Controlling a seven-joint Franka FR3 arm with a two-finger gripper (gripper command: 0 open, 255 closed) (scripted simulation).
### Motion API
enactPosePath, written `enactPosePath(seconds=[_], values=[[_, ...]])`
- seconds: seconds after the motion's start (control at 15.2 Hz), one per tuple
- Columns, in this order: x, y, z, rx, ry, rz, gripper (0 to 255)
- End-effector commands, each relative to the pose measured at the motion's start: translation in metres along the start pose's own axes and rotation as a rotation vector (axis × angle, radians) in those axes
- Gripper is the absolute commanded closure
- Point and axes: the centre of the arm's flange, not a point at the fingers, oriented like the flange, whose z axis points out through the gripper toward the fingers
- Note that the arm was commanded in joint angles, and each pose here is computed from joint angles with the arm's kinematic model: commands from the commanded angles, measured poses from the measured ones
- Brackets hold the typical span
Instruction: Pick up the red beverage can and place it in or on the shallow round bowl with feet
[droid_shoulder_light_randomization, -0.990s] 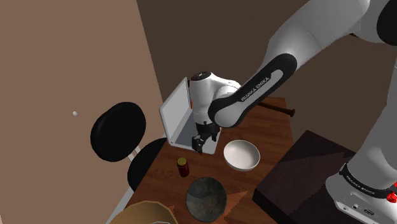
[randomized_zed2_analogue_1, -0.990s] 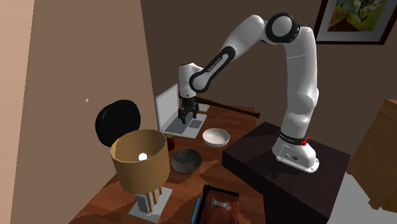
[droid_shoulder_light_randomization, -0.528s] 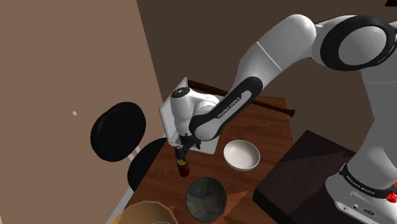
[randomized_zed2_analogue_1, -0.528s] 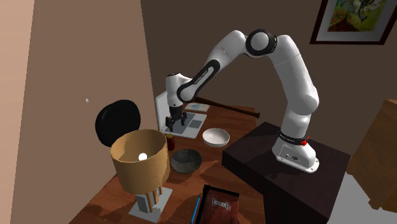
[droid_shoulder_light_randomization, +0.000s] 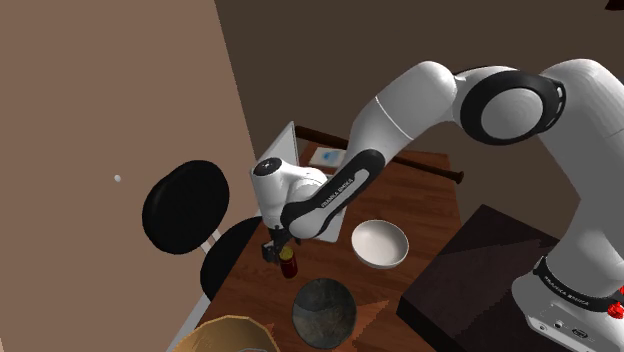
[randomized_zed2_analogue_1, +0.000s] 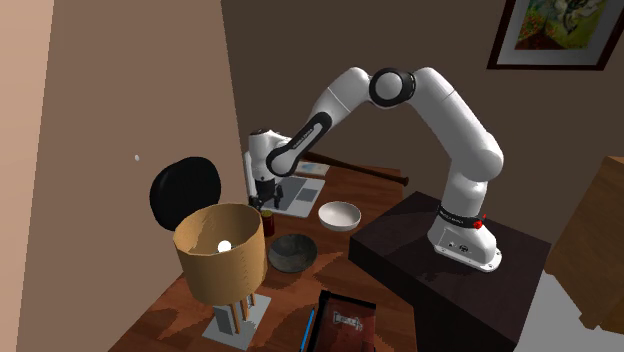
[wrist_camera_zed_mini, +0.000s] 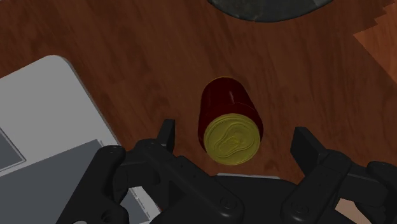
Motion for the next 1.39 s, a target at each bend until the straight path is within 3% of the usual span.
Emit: enactPosePath(seconds=[0.0, 0.13, 0.66, 0.73, 1.32], values=[[0.001, -0.001, 0.011, 0.0, 0.001, 0.0, 0], [0.001, -0.001, 0.024, 0.0, 0.001, 0.0, 0], [0.001, -0.001, 0.024, 0.0, 0.001, 0.0, 0], [0.001, -0.001, 0.024, 0.0, 0.001, 0.0, 255], [0.001, -0.001, 0.024, 0.0, 0.001, 0.0, 255]])
